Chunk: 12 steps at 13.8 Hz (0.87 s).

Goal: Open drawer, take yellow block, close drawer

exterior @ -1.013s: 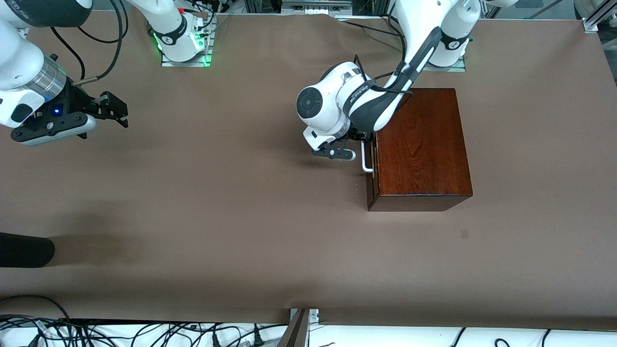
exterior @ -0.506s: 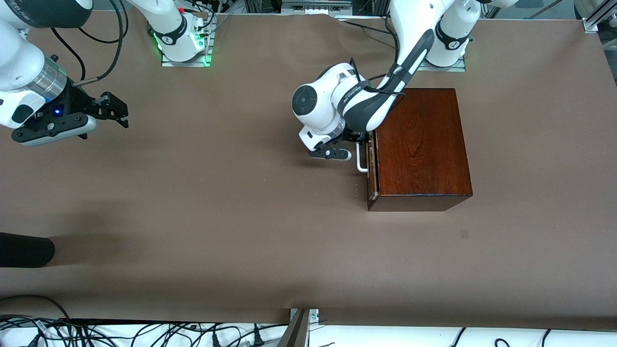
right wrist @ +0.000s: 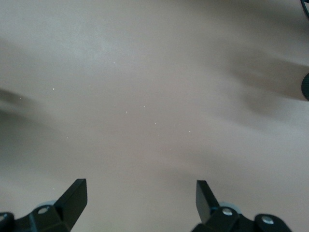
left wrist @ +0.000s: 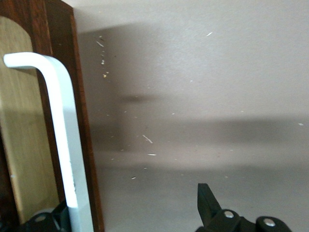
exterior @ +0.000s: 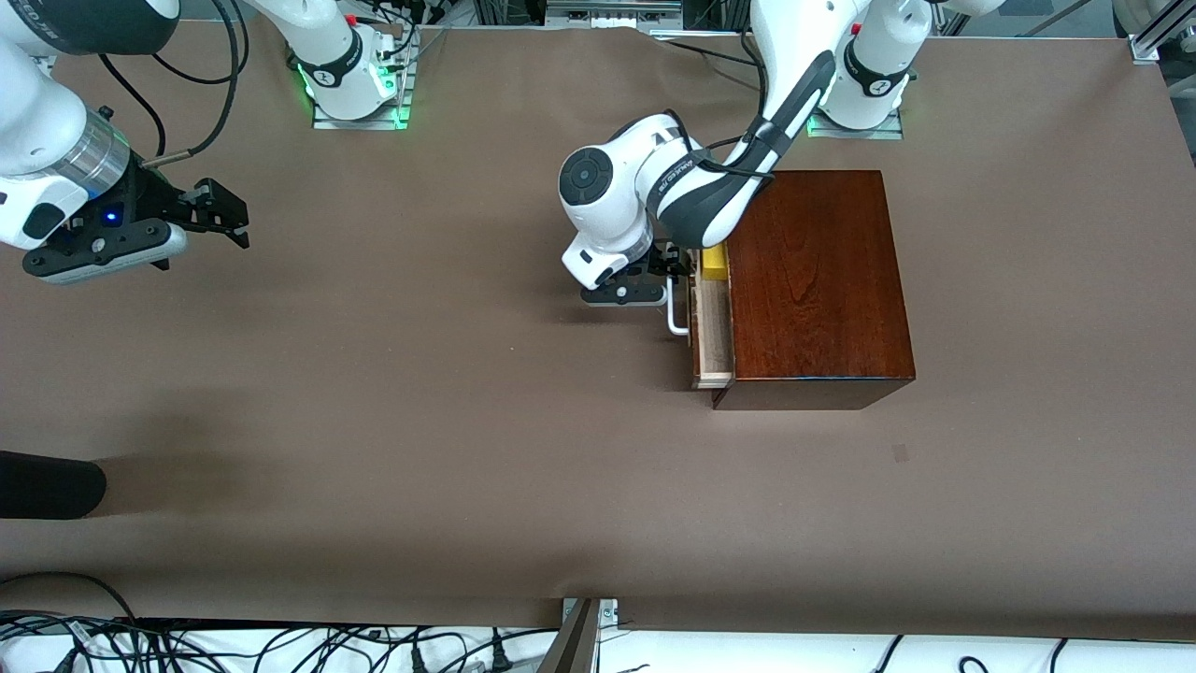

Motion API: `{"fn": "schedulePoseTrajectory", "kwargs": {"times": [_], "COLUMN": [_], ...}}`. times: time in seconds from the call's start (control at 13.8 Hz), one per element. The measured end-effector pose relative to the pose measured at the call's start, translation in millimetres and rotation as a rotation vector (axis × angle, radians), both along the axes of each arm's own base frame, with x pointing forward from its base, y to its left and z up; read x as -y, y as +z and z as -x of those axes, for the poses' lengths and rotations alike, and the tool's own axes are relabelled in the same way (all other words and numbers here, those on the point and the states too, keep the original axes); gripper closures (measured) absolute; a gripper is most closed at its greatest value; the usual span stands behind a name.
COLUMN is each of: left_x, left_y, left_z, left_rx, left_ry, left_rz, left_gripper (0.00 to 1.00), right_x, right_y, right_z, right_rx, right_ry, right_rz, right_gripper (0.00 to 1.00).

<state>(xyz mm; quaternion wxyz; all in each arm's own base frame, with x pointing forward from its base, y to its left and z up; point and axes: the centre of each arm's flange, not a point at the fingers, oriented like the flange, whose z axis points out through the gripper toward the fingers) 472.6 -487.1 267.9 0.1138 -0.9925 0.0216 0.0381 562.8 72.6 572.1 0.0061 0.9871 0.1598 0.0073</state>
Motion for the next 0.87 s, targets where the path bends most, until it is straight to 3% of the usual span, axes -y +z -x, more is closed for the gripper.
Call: {"fn": "schedulePoseTrajectory", "kwargs": {"times": [0.43,0.72,0.87], "left_x": [29.8,29.7,32.0], "left_y": [15.5,23.3,57.7], "left_z": [5.3,1.5,-8.8], "left_rx": [0.048,0.046,0.049], "left_ry": [-0.017,-0.017,-0.106], "left_rz": [0.065,0.071,0.090], "left_gripper": [0.00,0.00,0.00], "right_x": [0.0,2.6,7.0], "right_y": [0.0,-0.1,-0.5], "right_z": [0.0,-0.4,-1.0], "right_rx": [0.000,0.000,-0.001], "right_ry": [0.000,-0.005,-0.013], "right_rz": [0.000,0.000,0.000], "right_gripper": [0.00,0.00,0.00]}}
